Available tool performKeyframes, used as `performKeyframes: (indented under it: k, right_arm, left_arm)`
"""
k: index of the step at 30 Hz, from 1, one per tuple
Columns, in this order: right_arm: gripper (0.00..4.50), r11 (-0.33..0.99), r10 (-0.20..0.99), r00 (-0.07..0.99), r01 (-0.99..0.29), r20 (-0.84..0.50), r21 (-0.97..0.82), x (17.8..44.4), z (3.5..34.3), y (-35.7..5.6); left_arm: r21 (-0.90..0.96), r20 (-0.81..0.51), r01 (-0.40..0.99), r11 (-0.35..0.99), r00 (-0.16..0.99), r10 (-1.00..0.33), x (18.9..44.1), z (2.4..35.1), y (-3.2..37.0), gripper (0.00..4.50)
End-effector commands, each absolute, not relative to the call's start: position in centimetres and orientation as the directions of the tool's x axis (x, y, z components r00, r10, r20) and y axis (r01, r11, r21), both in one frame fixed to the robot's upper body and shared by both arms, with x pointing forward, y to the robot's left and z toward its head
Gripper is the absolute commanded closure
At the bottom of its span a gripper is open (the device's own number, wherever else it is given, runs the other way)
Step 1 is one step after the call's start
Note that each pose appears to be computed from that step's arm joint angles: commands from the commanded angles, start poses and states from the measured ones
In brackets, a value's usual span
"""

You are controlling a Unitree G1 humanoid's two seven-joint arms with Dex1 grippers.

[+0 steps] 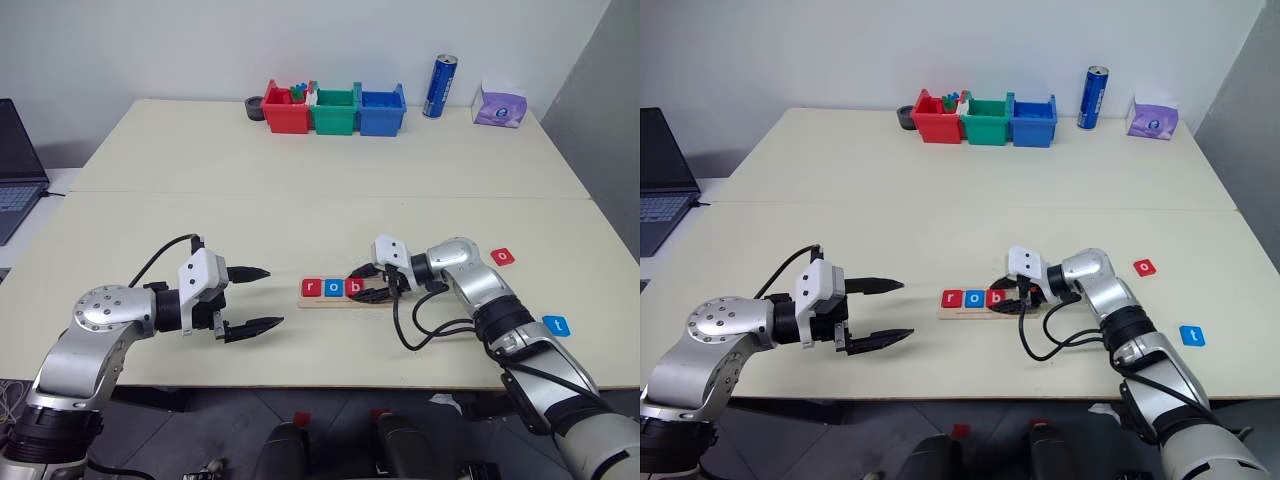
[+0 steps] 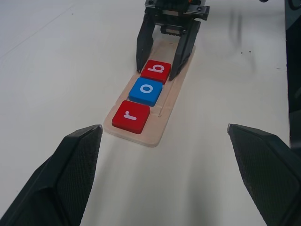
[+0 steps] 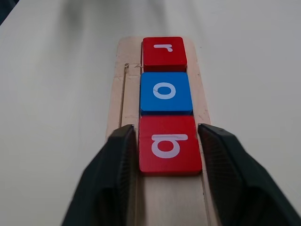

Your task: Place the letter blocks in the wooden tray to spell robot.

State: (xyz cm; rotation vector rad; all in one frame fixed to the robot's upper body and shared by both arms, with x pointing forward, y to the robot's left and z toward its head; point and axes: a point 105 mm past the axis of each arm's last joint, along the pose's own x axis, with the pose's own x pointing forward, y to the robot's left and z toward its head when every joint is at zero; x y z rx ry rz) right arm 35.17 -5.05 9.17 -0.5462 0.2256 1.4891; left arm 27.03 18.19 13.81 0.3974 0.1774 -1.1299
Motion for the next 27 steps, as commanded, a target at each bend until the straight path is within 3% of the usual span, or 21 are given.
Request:
performKeyframes:
  k: [1,4,9,13,18,21,24,27]
  right_arm:
    - [0.91,0.000,0.893,0.104,-0.973,-0.438,-0.231,35.8,10.8,-4.8]
    - [0.02,0.018,0.903,0.110,-0.975,-0.414,-0.220,35.9,11.6,-5.0]
    - [0.02,0.107,0.926,0.167,-0.976,-0.339,-0.189,36.0,15.1,-6.7]
    - [0.02,0.309,0.895,0.354,-0.931,-0.271,-0.193,35.9,18.5,-11.0]
    - [0.02,0.633,0.669,0.688,-0.725,-0.279,-0.271,36.1,17.5,-18.4]
    - [0.02,0.806,0.446,0.856,-0.512,-0.262,-0.298,36.5,15.7,-22.9]
    - [0.02,0.915,0.242,0.940,-0.303,-0.239,-0.265,37.0,14.3,-26.0]
    - [0.02,0.943,0.112,0.965,-0.178,-0.235,-0.281,37.5,13.2,-27.7]
  left_arm:
    - [0.269,-0.323,0.897,0.350,0.427,-0.845,27.1,15.0,18.2,0.00]
    - [0.268,-0.324,0.899,0.347,0.423,-0.846,27.1,14.9,18.0,0.00]
    - [0.272,-0.306,0.901,0.339,0.415,-0.857,27.2,15.2,17.4,0.00]
    - [0.269,-0.257,0.900,0.343,0.410,-0.875,27.0,15.5,15.8,0.00]
    - [0.251,-0.165,0.899,0.360,0.406,-0.899,27.2,15.7,12.1,0.00]
    - [0.229,-0.101,0.909,0.349,0.378,-0.920,27.7,15.9,8.9,0.00]
    - [0.217,-0.045,0.915,0.341,0.358,-0.933,28.6,16.3,6.2,0.00]
    - [0.220,-0.016,0.913,0.343,0.355,-0.935,29.7,16.8,4.5,0.00]
